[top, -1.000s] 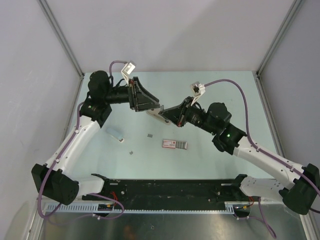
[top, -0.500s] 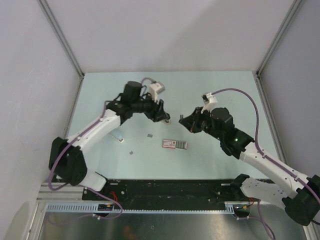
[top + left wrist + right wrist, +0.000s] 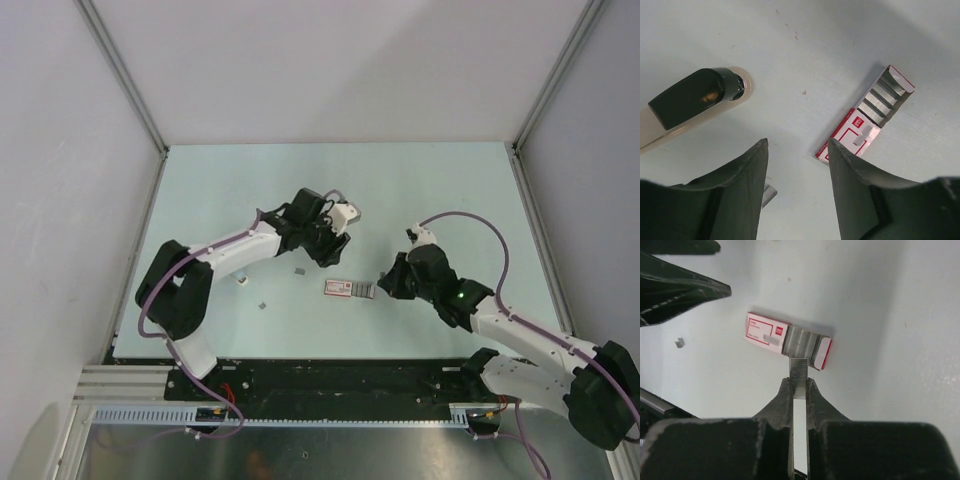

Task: Unload the staples from the stapler

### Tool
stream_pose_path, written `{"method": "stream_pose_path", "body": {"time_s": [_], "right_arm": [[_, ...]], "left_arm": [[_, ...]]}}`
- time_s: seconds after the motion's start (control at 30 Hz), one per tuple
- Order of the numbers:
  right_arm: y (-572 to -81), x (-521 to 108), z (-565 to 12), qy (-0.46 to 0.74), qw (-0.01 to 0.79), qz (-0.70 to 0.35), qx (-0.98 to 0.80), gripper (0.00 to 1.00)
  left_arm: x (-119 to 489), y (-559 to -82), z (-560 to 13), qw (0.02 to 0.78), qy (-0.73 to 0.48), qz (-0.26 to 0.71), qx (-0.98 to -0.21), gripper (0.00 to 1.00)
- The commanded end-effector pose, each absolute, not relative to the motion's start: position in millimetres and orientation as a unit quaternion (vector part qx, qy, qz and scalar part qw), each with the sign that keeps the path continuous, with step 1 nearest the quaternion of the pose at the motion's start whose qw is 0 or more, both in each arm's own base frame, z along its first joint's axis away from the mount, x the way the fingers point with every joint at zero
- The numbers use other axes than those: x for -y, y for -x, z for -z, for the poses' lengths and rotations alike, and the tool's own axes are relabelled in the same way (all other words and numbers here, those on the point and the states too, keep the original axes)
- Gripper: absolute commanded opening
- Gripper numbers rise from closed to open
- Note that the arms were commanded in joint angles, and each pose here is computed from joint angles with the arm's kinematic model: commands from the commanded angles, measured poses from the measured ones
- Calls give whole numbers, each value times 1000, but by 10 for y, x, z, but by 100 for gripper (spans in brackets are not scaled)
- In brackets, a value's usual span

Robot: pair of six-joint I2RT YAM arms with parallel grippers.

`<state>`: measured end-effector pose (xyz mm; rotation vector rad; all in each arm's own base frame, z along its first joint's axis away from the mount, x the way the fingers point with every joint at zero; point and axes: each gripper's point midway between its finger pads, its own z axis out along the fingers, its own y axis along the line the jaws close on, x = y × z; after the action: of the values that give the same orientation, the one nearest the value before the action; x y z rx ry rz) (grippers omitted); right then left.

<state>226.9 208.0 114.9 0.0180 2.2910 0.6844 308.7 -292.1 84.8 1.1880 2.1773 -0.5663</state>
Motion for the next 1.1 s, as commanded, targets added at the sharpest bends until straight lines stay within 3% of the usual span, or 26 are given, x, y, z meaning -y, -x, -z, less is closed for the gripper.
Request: {"method": "stream_pose_path", "body": {"time_s": [0.0, 0.5, 1.07], "right_arm": [[-2322, -2166, -1057, -41, 382, -266, -884, 0], [-2416, -2243, -1064, -92, 446, -226, -861, 0], [-2466, -2158, -986, -91, 440, -217, -867, 0]], "left_arm": [[3022, -3123, -829, 319, -493, 188, -787, 55], [3098, -3096, -377, 292, -520, 153, -788, 52], [3122, -2804, -258, 272, -540, 158, -781, 50]]}}
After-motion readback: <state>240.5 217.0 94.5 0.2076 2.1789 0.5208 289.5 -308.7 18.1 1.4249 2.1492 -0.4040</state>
